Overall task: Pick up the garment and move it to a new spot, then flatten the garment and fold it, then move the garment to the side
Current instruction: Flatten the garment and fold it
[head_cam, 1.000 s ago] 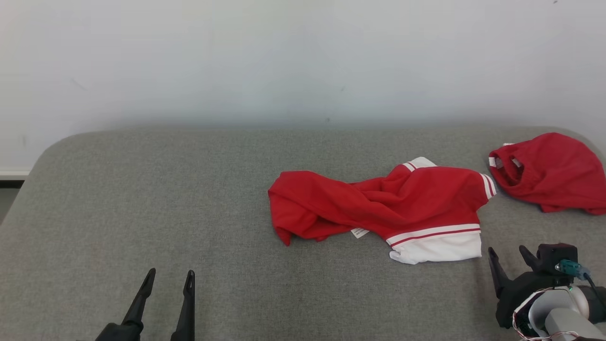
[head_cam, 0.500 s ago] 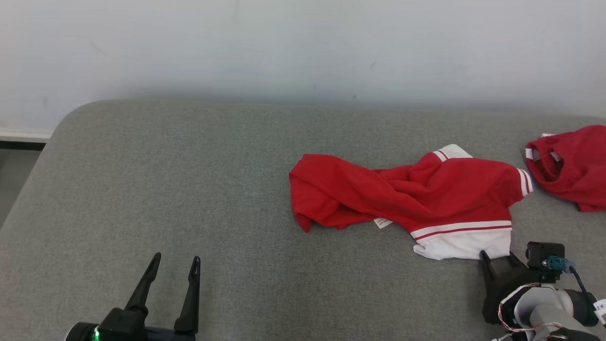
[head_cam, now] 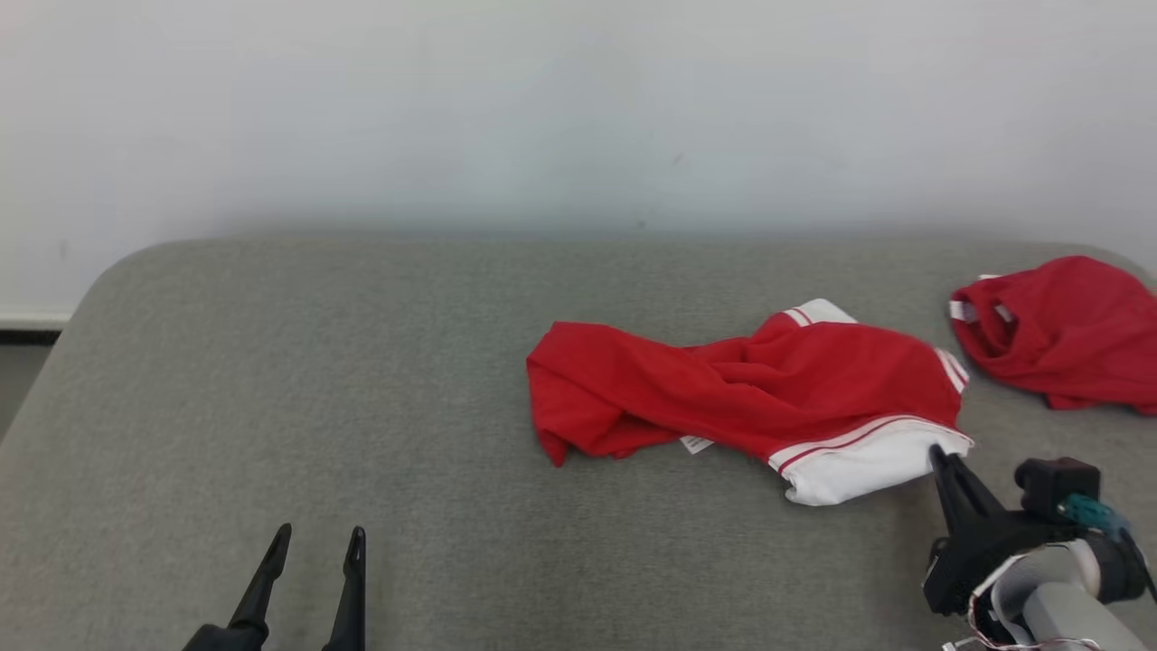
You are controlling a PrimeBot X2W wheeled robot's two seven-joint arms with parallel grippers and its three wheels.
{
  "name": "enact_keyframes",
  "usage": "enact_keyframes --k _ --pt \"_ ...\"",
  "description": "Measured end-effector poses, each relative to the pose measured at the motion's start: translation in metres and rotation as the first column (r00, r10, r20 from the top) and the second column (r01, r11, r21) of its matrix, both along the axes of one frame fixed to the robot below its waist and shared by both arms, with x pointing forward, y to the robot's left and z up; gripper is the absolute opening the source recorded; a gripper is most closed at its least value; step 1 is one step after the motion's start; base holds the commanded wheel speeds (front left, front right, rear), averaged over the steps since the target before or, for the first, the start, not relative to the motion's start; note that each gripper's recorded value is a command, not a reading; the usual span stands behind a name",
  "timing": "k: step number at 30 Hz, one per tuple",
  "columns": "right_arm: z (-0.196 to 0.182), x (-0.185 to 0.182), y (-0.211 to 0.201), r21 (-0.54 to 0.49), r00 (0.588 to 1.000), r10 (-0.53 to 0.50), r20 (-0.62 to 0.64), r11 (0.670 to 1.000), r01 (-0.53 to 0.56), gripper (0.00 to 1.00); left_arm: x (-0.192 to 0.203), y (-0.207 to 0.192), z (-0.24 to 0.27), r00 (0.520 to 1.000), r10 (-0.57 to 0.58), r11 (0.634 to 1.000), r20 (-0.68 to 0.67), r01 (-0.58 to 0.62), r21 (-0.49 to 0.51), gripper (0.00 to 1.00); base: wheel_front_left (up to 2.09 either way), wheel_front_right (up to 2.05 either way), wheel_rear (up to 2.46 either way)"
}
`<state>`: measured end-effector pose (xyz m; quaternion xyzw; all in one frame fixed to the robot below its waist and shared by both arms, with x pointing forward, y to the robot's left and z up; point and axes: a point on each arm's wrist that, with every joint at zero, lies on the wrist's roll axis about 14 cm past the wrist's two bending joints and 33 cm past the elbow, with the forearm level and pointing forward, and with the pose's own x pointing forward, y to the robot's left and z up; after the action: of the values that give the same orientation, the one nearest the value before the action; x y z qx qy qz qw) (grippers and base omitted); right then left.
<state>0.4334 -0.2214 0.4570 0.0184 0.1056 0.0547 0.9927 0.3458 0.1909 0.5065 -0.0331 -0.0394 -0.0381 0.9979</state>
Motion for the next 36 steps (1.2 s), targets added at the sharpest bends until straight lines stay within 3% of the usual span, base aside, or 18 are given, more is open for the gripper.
enact_keyframes --k 8,14,18,19,20,24,29,36 --pt "0.035 -0.043 -0.043 0.047 0.993 -0.070 0.091 0.997 0.066 0.00 0.006 -0.030 0.010 0.997 -0.076 0.997 0.035 0.076 -0.023 1.00 0.00 0.00 0.00" --pt "0.016 -0.106 -0.085 0.088 0.980 -0.197 -0.021 0.976 0.198 0.00 0.009 -0.047 0.014 0.992 -0.120 0.992 0.047 0.122 -0.028 1.00 0.00 0.00 0.00" --pt "-0.009 -0.136 -0.086 0.086 0.963 -0.237 -0.126 0.965 0.249 0.00 0.011 -0.052 0.011 0.991 -0.130 0.991 0.036 0.131 -0.033 1.00 0.00 0.00 0.00" --pt "-0.012 -0.138 -0.083 0.067 0.962 -0.234 -0.140 0.967 0.245 0.45 0.012 -0.052 0.009 0.991 -0.132 0.991 0.031 0.133 -0.033 1.00 0.00 0.00 0.00" --pt "-0.010 -0.138 -0.081 0.060 0.962 -0.235 -0.135 0.968 0.245 1.00 0.012 -0.053 0.008 0.991 -0.134 0.990 0.026 0.135 -0.033 1.00 0.00 0.00 0.00" --pt "0.003 -0.135 -0.083 0.008 0.964 -0.254 -0.082 0.967 0.256 1.00 0.010 -0.053 0.007 0.990 -0.139 0.990 0.024 0.140 -0.028 1.00 0.00 0.00 0.00" --pt "0.043 -0.127 -0.087 -0.010 0.957 -0.275 0.092 0.961 0.277 1.00 0.010 -0.049 0.010 0.990 -0.135 0.991 0.032 0.135 -0.018 1.00 0.00 0.00 0.00" --pt "0.071 -0.117 -0.061 0.026 0.943 -0.241 0.230 0.970 0.242 1.00 0.018 -0.061 0.017 0.983 -0.178 0.984 0.049 0.178 -0.001 1.00 0.00 0.00 0.00"
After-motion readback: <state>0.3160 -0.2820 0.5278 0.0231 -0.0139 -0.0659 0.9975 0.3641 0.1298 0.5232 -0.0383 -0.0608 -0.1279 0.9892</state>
